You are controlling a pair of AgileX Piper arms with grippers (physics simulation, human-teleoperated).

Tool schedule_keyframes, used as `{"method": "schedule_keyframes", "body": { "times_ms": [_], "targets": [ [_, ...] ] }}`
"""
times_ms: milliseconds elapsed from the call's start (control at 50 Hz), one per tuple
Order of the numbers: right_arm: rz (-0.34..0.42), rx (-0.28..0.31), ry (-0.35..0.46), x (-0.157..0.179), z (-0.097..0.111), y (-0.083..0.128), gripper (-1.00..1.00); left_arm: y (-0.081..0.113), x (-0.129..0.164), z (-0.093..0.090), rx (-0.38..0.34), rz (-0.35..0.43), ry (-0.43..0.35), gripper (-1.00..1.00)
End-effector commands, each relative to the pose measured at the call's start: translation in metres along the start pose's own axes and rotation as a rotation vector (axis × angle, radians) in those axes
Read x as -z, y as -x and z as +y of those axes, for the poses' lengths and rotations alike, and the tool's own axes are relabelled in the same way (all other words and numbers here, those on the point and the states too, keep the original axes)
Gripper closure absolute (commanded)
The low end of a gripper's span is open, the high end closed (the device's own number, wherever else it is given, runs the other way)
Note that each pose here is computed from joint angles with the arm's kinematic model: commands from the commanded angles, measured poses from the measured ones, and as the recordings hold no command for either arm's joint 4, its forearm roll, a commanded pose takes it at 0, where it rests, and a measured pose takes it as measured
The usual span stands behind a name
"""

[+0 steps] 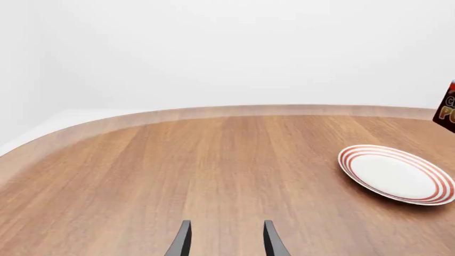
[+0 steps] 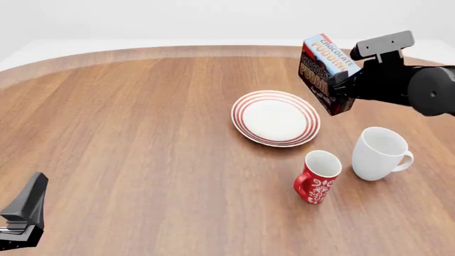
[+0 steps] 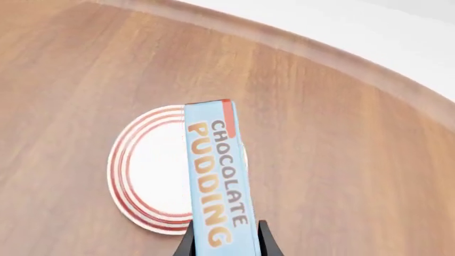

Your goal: Put the chocolate pudding to the right of the plate.

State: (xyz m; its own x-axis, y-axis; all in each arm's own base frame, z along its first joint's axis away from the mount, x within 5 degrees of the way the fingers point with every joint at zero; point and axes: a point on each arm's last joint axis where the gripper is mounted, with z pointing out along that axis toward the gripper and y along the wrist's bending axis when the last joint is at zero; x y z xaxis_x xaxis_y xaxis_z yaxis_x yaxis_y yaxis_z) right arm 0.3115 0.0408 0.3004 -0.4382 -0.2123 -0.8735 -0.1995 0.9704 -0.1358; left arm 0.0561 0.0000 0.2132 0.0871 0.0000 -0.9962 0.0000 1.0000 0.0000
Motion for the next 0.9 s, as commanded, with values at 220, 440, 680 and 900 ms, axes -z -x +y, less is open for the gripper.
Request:
{"method": "schedule_keyframes", "body": {
  "times_ms": [220, 440, 680, 900],
  "targets": [
    [0.048, -0.067, -0.107, -0.038, -0.045, -0.006, 1.0, 0.0, 0.0, 0.0, 0.0, 0.0, 0.0, -1.0],
    [0.076, -0.103, -0.15, -0.058, -0.065, -0.018, 1.0, 0.0, 0.0, 0.0, 0.0, 0.0, 0.0, -1.0],
    [0.117, -0.117, -0.185, -0.072, -0.081, -0.044, 1.0, 0.0, 0.0, 0.0, 0.0, 0.0, 0.0, -1.0],
    [0.156, -0.122, -0.199, -0.085, -0.089, -0.064, 1.0, 0.0, 0.0, 0.0, 0.0, 0.0, 0.0, -1.0]
  ]
}}
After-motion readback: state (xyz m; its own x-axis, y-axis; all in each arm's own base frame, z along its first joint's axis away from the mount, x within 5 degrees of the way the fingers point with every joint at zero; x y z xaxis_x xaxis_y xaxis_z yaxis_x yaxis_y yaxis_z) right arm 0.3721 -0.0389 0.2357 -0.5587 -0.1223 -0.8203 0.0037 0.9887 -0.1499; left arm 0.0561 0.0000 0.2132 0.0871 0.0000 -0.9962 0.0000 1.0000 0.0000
